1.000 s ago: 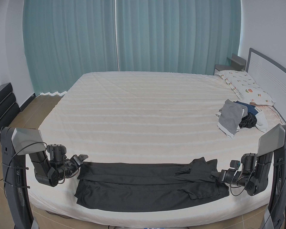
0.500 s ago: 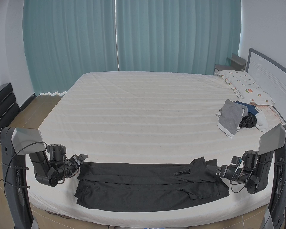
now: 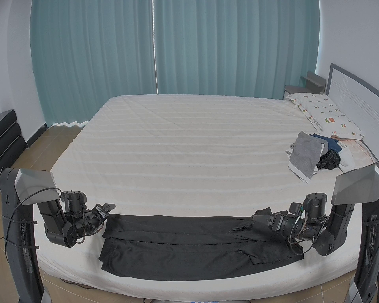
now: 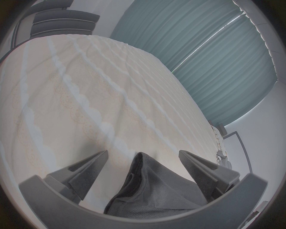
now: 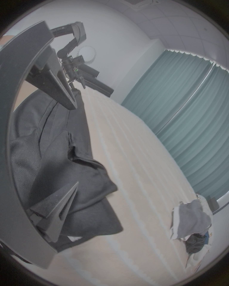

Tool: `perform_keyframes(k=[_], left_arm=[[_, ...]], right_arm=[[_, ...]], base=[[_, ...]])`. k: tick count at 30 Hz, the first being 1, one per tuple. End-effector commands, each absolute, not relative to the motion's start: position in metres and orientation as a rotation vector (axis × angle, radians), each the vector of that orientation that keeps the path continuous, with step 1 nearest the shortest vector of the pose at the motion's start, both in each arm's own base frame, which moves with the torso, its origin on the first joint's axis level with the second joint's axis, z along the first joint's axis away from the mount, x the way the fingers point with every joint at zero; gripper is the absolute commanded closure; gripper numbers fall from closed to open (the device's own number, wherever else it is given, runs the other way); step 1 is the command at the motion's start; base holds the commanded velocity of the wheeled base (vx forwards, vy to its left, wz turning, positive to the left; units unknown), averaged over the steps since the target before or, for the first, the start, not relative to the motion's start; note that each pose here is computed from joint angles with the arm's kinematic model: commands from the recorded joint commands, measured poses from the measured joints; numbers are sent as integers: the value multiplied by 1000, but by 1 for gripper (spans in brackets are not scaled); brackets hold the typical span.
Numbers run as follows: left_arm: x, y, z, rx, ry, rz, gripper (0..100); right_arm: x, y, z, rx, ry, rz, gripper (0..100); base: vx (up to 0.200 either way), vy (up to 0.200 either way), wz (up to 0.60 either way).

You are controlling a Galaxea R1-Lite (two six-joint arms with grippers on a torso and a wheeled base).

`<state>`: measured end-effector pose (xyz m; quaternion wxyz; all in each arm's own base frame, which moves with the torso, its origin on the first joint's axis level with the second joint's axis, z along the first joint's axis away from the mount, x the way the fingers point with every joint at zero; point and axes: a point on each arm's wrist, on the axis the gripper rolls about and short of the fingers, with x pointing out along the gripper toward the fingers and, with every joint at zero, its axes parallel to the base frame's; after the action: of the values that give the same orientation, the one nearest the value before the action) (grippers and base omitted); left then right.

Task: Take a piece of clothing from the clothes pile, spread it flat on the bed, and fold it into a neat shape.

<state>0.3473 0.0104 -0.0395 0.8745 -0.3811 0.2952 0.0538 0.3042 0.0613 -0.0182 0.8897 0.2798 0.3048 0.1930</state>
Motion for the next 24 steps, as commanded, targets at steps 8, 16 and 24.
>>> perform_keyframes(k=[8,16,24], left_arm=[[347,10,-42,-790,619,116,0],[347,9,-42,-783,618,113,0],[347,9,-42,-783,618,113,0]], right_arm=[[316,102,-27,535,741,405,0],[322,116,-27,515,796,411,0],[330,132,-30,502,815,440,0]], base=[[0,0,0],[0,0,0],[0,0,0]])
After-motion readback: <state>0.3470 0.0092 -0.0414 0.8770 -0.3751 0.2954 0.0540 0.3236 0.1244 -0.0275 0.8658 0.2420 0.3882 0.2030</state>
